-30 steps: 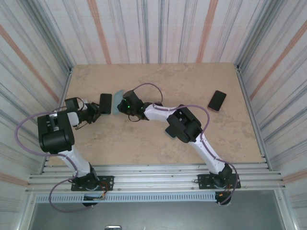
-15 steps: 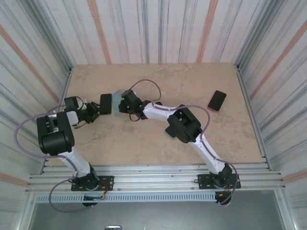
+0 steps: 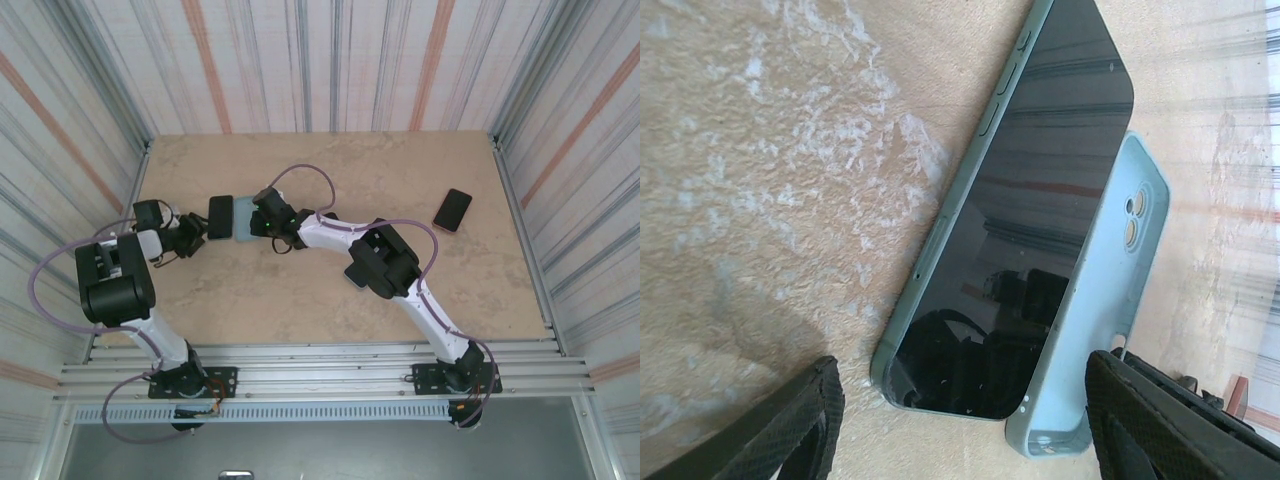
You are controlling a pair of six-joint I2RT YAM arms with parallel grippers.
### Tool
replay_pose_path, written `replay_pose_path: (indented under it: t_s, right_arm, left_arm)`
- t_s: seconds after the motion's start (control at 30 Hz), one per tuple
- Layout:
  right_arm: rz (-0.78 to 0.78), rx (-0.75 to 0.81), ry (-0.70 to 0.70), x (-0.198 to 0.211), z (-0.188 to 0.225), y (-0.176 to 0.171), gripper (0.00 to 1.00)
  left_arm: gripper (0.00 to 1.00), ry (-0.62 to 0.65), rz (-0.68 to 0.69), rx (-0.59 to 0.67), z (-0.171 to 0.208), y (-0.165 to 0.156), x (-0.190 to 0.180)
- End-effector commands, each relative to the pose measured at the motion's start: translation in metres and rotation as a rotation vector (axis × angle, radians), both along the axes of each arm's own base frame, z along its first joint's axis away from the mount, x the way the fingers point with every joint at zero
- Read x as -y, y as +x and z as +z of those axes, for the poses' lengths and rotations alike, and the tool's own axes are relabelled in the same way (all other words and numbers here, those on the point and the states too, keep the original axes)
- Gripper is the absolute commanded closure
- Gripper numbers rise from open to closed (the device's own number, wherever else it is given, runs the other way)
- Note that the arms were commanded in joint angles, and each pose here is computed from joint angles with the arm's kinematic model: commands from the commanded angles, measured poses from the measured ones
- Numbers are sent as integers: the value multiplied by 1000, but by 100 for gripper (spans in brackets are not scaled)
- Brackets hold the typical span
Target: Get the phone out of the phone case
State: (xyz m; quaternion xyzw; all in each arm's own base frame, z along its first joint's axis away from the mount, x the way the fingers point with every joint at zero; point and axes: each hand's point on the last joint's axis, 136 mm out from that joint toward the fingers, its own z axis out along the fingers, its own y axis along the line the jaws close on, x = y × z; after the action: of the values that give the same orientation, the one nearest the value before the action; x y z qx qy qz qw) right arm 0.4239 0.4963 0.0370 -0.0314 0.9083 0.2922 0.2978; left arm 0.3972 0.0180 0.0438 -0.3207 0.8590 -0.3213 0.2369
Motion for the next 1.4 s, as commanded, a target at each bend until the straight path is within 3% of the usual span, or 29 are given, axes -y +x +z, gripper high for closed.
replay_pose_path:
  t_s: [0.0,0.43,0.73,1.0,1.27,1.37]
  right_arm:
    - [44,22,12,-11,12,-4,66]
    - [39,14,15,-7,9,2,67]
    - [62,97,36,4,56,13,59]
    - [280,211,-38,33,99,-4,39]
    - [489,284,-110,96,110,-22,25]
    - [543,308,-136,120,109,-23,14]
  left_arm:
    - [33,21,4,7,13,-3,-6]
    - [32,6,-13,29,22,-1,-3]
    - [32,-7,-32,78,46,1,1]
    - [26,2,-117,123,71,-14,26]
    - [21,-23,-233,155,85,-25,75]
    - [19,-42,-266,172,90,-27,92]
